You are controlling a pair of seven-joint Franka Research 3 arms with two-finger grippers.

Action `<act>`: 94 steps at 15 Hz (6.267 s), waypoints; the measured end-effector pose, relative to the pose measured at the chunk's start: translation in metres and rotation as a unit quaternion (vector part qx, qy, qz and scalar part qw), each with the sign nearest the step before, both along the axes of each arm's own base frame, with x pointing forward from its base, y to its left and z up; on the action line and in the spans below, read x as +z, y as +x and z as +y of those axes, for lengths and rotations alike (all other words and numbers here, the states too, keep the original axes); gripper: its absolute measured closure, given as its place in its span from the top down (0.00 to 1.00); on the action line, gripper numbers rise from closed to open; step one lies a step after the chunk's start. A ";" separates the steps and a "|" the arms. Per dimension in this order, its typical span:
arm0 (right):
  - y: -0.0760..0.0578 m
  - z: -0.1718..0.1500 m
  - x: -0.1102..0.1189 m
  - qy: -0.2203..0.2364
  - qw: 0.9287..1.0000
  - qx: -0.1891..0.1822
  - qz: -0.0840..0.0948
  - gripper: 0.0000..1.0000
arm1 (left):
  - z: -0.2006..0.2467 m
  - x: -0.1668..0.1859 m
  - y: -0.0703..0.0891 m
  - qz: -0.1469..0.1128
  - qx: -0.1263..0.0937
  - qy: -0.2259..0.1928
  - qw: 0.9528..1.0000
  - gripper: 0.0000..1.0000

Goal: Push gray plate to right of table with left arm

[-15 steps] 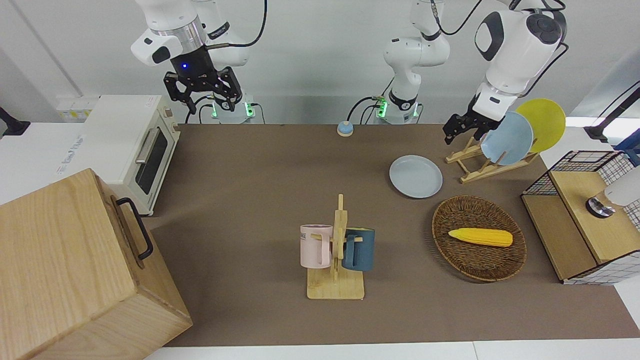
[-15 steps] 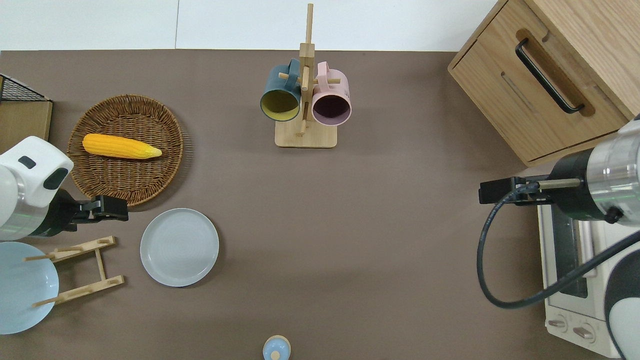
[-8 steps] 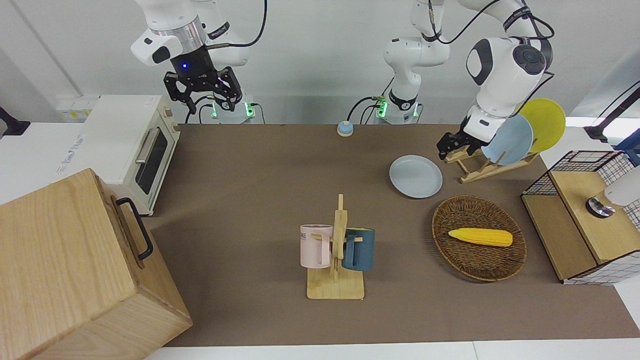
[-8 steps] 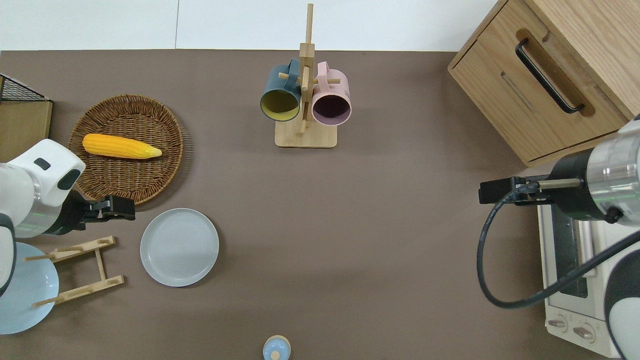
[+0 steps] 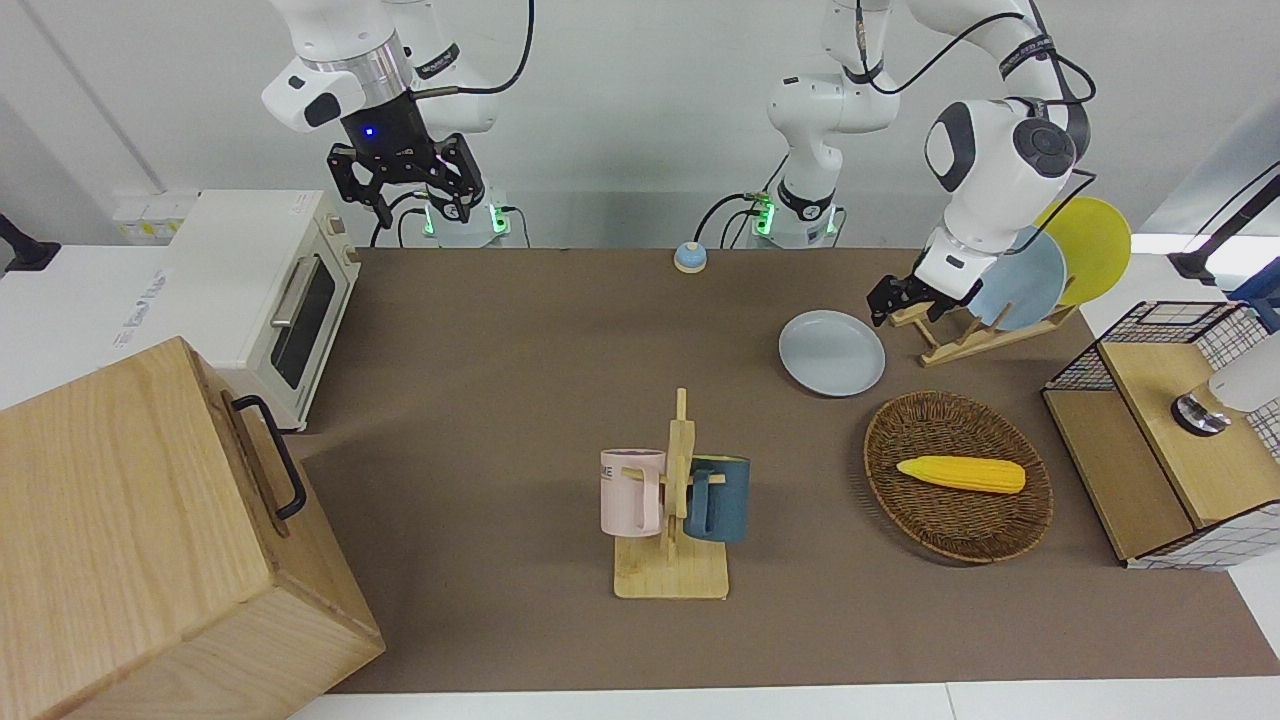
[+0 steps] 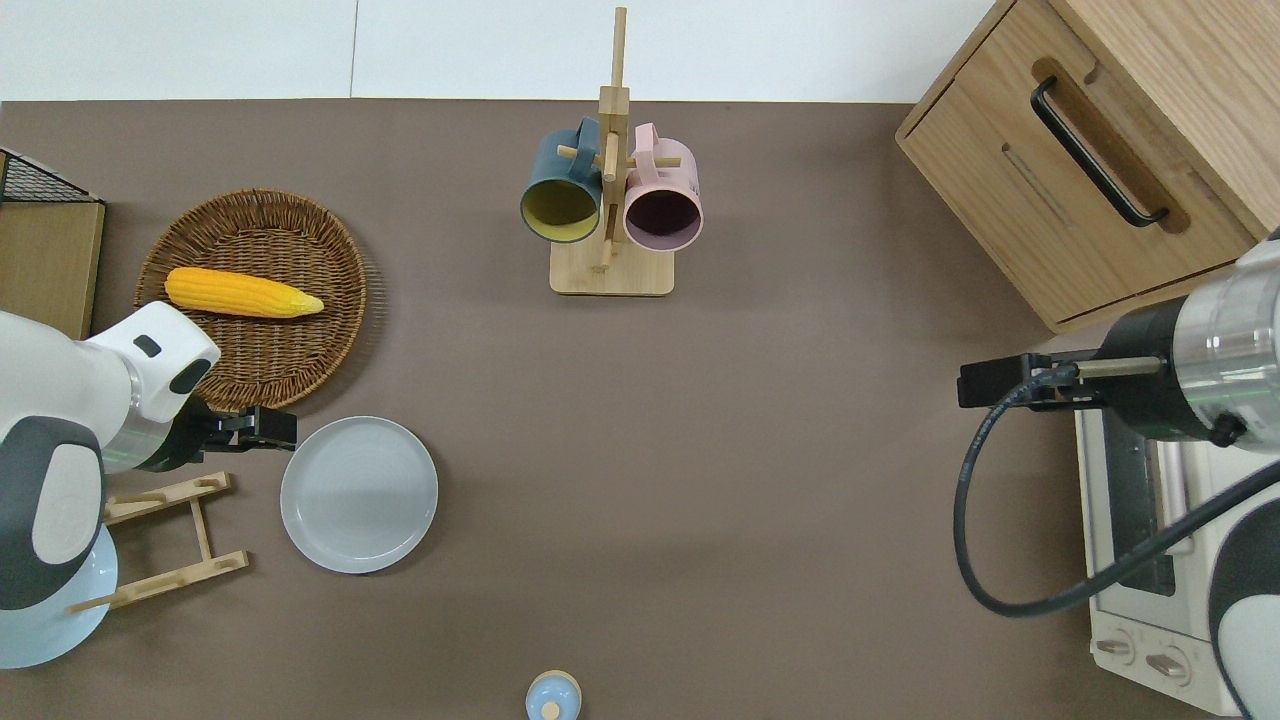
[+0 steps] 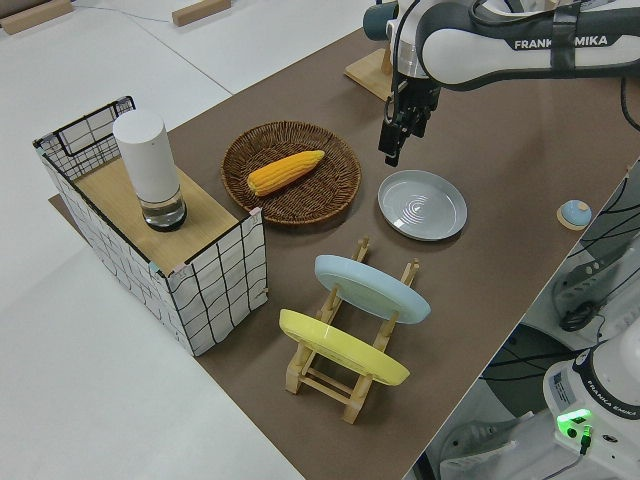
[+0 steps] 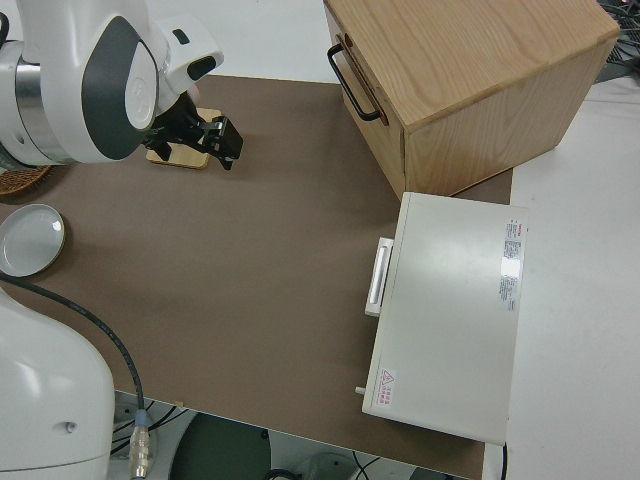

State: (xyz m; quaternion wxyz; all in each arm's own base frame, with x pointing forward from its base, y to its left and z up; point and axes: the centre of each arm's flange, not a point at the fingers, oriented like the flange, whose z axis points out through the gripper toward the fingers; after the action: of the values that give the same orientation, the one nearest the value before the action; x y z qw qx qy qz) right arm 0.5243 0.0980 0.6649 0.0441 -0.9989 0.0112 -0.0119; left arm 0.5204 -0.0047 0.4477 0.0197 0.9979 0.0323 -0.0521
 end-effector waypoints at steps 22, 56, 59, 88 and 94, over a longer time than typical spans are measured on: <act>0.000 0.000 0.000 0.000 1.000 0.000 0.000 1.00 | 0.034 -0.134 -0.047 0.033 -0.024 -0.006 0.999 0.95; 0.000 0.000 0.000 0.000 1.000 0.000 0.000 1.00 | 0.022 -0.137 -0.058 0.010 -0.021 -0.008 1.000 0.03; 0.000 0.000 0.000 0.000 1.000 0.000 0.000 1.00 | -0.004 -0.137 -0.057 0.009 -0.014 -0.003 1.000 0.03; 0.000 0.000 0.000 0.000 1.000 0.000 0.000 1.00 | -0.214 -0.130 -0.093 -0.040 0.058 -0.027 0.997 0.03; 0.000 0.000 0.000 0.000 1.000 0.000 0.000 1.00 | -0.239 -0.136 -0.104 -0.041 0.054 -0.028 0.997 0.03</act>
State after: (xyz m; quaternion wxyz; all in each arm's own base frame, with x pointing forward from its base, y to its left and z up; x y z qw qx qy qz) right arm 0.5243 0.0980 0.6650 0.0441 -0.9989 0.0112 -0.0119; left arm 0.4162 -0.2438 0.3116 0.0515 0.9951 0.0833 -0.0106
